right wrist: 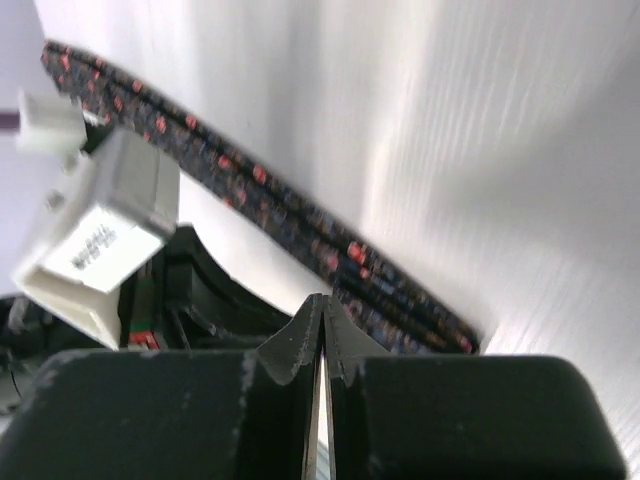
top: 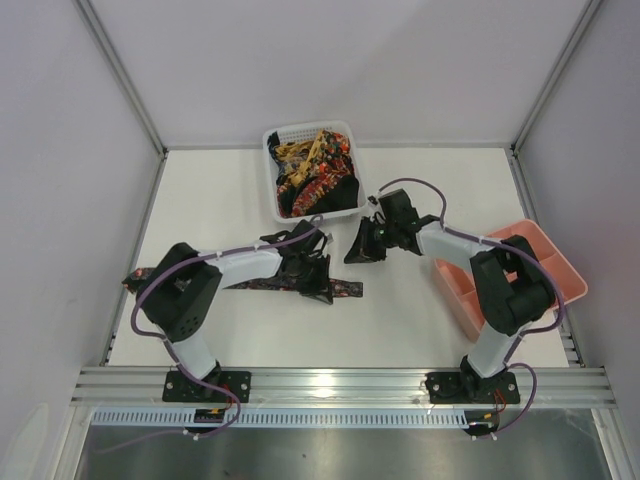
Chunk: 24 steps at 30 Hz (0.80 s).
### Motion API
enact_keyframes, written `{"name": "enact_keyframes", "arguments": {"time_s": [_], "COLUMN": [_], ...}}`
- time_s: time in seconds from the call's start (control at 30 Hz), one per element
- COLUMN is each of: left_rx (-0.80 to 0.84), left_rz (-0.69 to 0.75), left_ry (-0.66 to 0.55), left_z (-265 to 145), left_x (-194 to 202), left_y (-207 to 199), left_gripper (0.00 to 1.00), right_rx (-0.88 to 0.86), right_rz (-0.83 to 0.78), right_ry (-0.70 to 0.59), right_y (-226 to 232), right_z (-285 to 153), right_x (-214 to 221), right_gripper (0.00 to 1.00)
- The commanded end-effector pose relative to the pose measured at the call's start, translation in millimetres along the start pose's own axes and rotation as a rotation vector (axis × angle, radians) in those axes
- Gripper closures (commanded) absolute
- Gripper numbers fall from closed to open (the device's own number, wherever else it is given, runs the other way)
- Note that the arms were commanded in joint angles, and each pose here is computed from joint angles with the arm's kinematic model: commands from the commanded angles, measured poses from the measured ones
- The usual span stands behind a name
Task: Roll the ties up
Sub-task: Roll the tie
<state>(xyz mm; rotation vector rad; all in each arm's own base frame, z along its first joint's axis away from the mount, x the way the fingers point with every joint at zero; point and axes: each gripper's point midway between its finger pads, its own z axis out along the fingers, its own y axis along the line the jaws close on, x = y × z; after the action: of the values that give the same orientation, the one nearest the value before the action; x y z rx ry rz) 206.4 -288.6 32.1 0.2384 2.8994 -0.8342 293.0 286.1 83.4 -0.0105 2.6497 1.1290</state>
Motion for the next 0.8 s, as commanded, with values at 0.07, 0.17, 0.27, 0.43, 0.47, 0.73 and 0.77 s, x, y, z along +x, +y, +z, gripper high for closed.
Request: {"name": "enact_keyframes", "arguments": {"time_s": [0.07, 0.17, 0.27, 0.43, 0.47, 0.73, 0.77], "left_rx": [0.035, 0.035, 0.021, -0.002, -0.009, -0.022, -0.025], "left_rz": [-0.016, -0.017, -0.017, -0.009, -0.007, 0.018, 0.018], "left_ry": [-0.013, -0.012, -0.012, -0.008, -0.014, -0.028, -0.028], "left_z": [7.8, 12.3, 14.3, 18.6, 18.7, 16.2, 15.6], "left_x": [-14.7, -16.7, -19.3, -24.4, -26.3, -33.5, -33.9], "left_y": [-15.3, -18.1, -15.9, -13.9, -12.4, -14.0, -13.4], "left_gripper": [1.00, 0.99, 1.00, 1.00, 1.00, 1.00, 0.99], "right_rx": [0.076, 0.124, 0.167, 0.189, 0.191, 0.172, 0.168], "right_rz": [0.011, 0.037, 0.044, 0.038, 0.044, 0.046, 0.048], "right_ry": [-0.046, -0.041, -0.026, 0.035, 0.047, 0.052, 0.054], "right_y": [-11.0, -24.4, -37.5, -47.3, -49.8, -45.6, -44.9], "right_z": [24.1, 38.6, 49.2, 52.5, 49.8, 39.2, 39.6], "right_x": [-21.9, -21.5, -15.3, 9.3, 17.8, 31.0, 31.2], "right_gripper": [0.97, 1.00, 1.00, 1.00, 1.00, 1.00, 1.00]}}
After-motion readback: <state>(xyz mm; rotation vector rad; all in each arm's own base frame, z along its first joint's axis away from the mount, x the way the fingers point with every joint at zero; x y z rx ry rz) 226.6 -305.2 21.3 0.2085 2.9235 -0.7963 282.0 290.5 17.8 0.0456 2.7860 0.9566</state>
